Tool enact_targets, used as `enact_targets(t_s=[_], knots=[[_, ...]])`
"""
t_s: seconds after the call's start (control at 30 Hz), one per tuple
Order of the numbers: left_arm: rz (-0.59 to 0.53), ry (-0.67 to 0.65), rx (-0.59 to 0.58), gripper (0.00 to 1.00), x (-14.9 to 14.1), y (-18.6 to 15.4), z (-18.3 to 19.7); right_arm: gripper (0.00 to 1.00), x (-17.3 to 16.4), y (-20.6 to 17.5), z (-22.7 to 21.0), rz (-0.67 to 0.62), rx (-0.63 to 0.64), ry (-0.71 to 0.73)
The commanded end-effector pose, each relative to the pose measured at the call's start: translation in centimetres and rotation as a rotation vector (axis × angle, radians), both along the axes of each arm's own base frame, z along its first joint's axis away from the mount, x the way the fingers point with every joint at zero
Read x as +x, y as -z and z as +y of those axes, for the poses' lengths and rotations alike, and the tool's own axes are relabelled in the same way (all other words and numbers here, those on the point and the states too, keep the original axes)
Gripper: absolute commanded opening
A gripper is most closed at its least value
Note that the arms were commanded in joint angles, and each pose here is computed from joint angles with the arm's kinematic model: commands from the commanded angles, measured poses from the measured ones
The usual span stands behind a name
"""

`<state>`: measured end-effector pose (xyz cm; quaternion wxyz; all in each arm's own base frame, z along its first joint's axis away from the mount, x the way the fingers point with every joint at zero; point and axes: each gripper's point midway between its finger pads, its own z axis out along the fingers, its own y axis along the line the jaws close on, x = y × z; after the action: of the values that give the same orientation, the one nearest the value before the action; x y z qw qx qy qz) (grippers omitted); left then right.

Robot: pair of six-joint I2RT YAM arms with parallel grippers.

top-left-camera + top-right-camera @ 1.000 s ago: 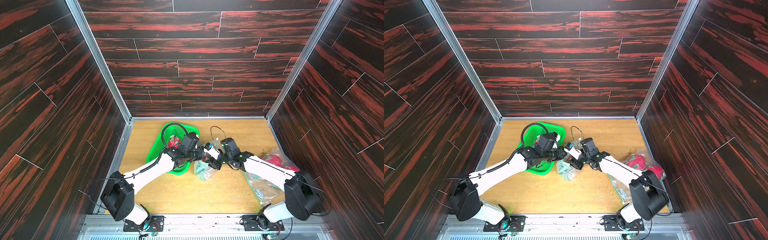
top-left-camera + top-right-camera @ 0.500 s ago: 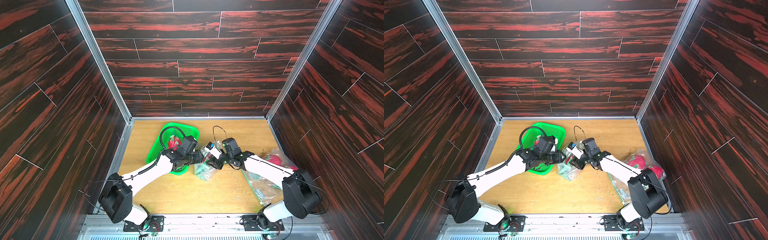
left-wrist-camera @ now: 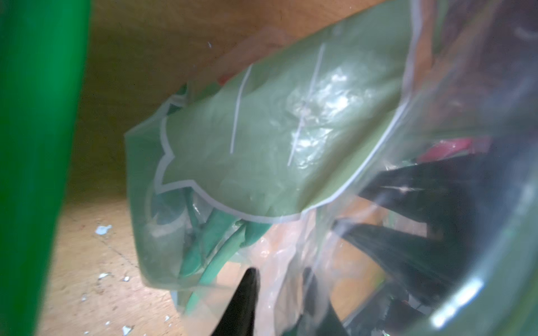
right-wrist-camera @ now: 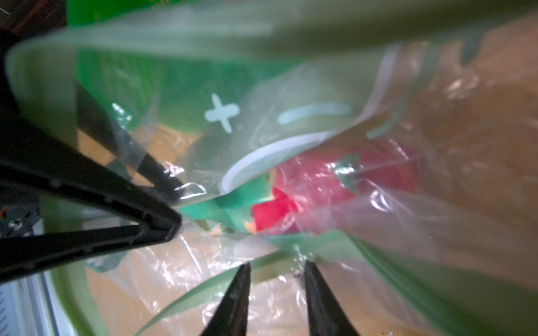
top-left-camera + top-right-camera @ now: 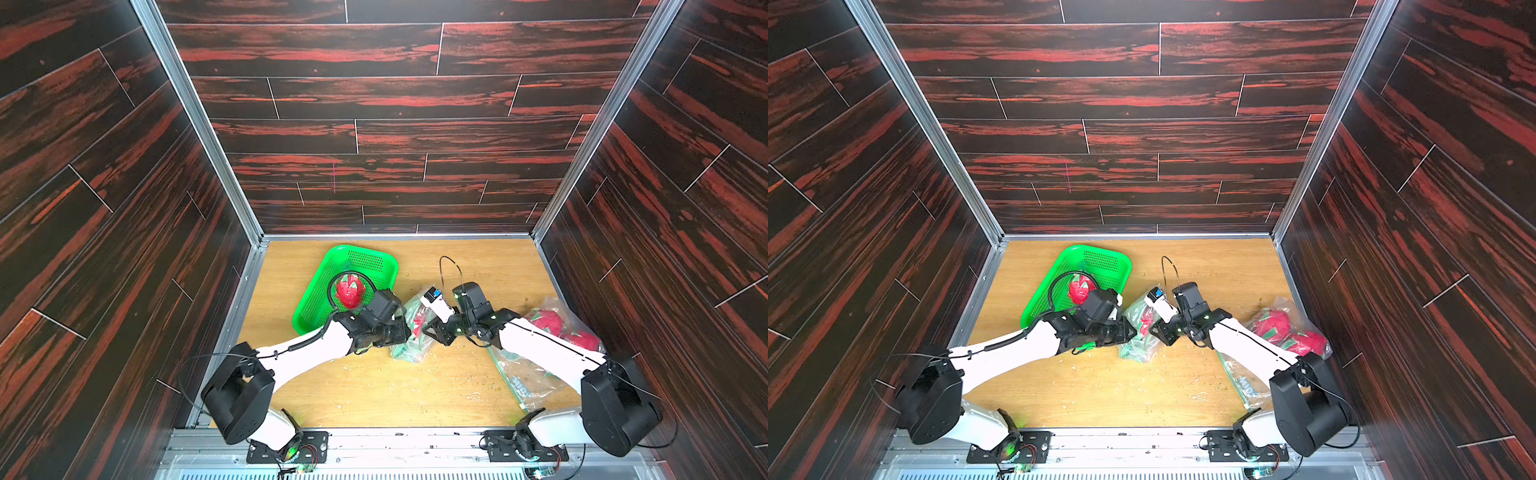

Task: Open the zip-top bag and take out the dragon fruit
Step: Pick up the dragon fruit from the zipper food storage bag.

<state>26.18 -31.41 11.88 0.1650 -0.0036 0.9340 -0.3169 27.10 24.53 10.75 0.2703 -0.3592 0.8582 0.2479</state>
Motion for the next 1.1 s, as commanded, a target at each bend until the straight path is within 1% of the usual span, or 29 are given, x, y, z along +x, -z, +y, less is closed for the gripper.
enact_targets(t_s=[0.0, 0.07, 0.17, 0.2, 0.23, 0.33, 0.4, 0.43, 0.5, 0.53, 0.57, 0.6, 0.67, 0.73, 0.77, 0.9, 1.0, 1.07], knots=[[0.031, -0.004, -0.004, 0.27, -0.7, 1.4, -0.6, 0.28, -0.3, 1.6, -2.1, 0.086, -0.032, 0.106], [0.032, -0.019, 0.009, 0.23, -0.7, 2.4, -0.6, 0.24, 0.3, 1.9, -3.0, 0.104, -0.028, 0.155], [0.027, -0.041, -0.038, 0.12, -0.5, 2.9, -1.1, 0.2, 0.8, 1.4, -3.6, 0.137, 0.006, 0.204], [0.018, -0.047, -0.044, 0.08, -0.3, 2.7, -1.2, 0.19, 0.6, 0.7, -3.2, 0.152, 0.034, 0.192], [0.005, -0.053, -0.048, 0.07, -0.3, 2.4, -1.3, 0.19, 0.5, -0.1, -2.8, 0.163, 0.062, 0.189], [-0.053, -0.084, -0.055, 0.0, 0.3, 0.9, -0.7, 0.2, 0.4, -2.5, -2.3, 0.197, 0.132, 0.236], [-0.089, -0.103, -0.065, 0.0, 0.6, 0.0, -0.4, 0.23, -0.7, -4.9, -0.8, 0.273, 0.228, 0.202], [-0.094, -0.109, -0.064, 0.0, 0.6, -0.2, -0.2, 0.23, -1.1, -5.6, -0.2, 0.29, 0.246, 0.194], [-0.105, -0.125, -0.014, 0.0, 0.7, -0.2, 0.7, 0.25, -2.0, -6.8, 1.1, 0.295, 0.247, 0.18], [-0.112, -0.137, 0.014, 0.06, 0.7, -0.3, 1.3, 0.25, -2.7, -7.4, 1.9, 0.298, 0.249, 0.16], [-0.116, -0.145, 0.041, 0.14, 0.7, -0.2, 1.8, 0.25, -3.1, -7.8, 2.5, 0.306, 0.249, 0.162], [-0.12, -0.152, 0.062, 0.18, 0.7, -0.2, 2.2, 0.25, -3.4, -8.1, 3.1, 0.313, 0.259, 0.162], [-0.12, -0.158, 0.088, 0.24, 0.6, -0.1, 2.8, 0.25, -4.6, -8.7, 4.4, 0.342, 0.303, 0.14], [-0.107, -0.154, 0.108, 0.31, 0.2, 0.4, 3.0, 0.26, -5.6, -9.1, 5.4, 0.359, 0.325, 0.121], [-0.097, -0.154, 0.112, 0.32, 0.0, 0.7, 3.1, 0.27, -6.0, -9.0, 5.8, 0.363, 0.324, 0.117], [-0.069, -0.156, 0.083, 0.28, -0.6, 1.8, 2.8, 0.3, -5.7, -7.2, 5.7, 0.36, 0.305, 0.183], [-0.059, -0.15, 0.077, 0.21, -0.8, 2.2, 2.4, 0.3, -5.3, -6.0, 6.0, 0.382, 0.321, 0.208], [-0.049, -0.146, 0.073, 0.19, -1.1, 2.7, 2.2, 0.31, -4.9, -5.5, 6.4, 0.392, 0.331, 0.221]])
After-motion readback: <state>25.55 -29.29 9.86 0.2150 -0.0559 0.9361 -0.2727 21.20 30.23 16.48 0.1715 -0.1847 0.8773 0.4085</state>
